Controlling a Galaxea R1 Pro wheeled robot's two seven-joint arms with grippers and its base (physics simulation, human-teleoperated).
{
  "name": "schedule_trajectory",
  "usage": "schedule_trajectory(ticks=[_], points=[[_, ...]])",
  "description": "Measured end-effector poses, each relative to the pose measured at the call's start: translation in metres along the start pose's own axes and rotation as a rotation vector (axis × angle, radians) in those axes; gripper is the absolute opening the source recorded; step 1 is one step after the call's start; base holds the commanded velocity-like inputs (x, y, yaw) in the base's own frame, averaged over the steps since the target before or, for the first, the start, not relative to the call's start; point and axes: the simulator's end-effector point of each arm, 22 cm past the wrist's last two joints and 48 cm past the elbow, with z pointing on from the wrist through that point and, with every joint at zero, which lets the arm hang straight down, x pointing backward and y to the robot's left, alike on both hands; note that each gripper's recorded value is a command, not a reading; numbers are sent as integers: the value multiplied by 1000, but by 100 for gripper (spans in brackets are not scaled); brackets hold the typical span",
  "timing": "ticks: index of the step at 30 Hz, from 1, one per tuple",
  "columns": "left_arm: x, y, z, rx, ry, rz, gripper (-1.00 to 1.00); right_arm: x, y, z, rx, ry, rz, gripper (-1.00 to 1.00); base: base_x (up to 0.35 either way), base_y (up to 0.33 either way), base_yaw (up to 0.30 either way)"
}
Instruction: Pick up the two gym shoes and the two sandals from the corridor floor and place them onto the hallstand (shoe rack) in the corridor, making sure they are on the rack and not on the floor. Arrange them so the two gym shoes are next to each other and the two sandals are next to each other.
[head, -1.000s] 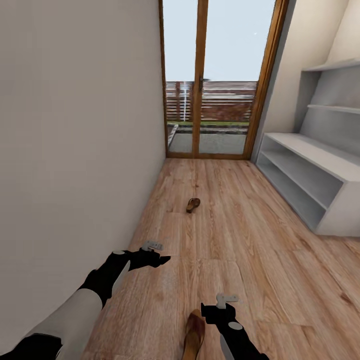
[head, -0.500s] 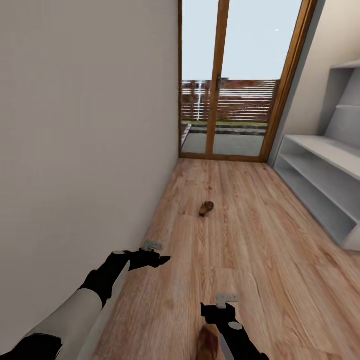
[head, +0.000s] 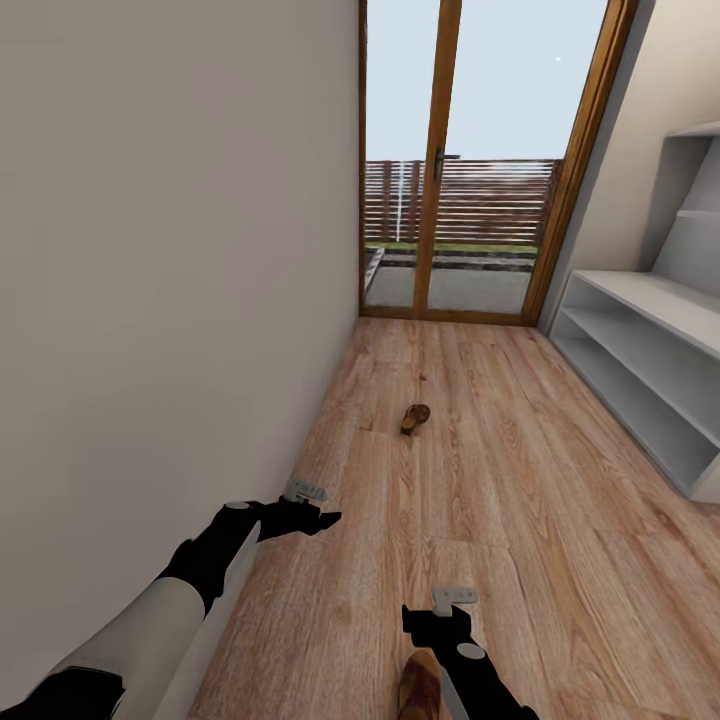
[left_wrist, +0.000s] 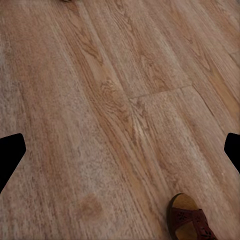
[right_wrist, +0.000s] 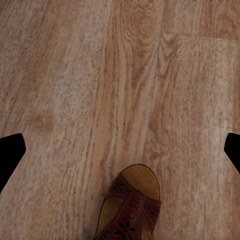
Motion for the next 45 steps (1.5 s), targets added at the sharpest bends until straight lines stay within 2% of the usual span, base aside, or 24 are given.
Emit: schedule_trajectory(ticks=[17,22,23,24,37,45], points=[[-1,-9,4,16,-2,-1,100,0,0,0,1,1,1,100,70,0,0],[-5,-26,9,39,-9,-2,100,0,0,0,1,0,2,100,16,0,0],[-17,-50,17,74,-26,-2,100,2,0,0,1,4,2,100,2,0,0],[-19,-54,18,80,-28,0,100,2,0,0,1,4,2,100,2,0,0],[-40,-77,20,140,-53,7,100,3,0,0,1,7,2,100,0,0,-2],[-50,-89,18,193,-73,-7,100,3,-1,0,3,8,3,100,0,0,-131]])
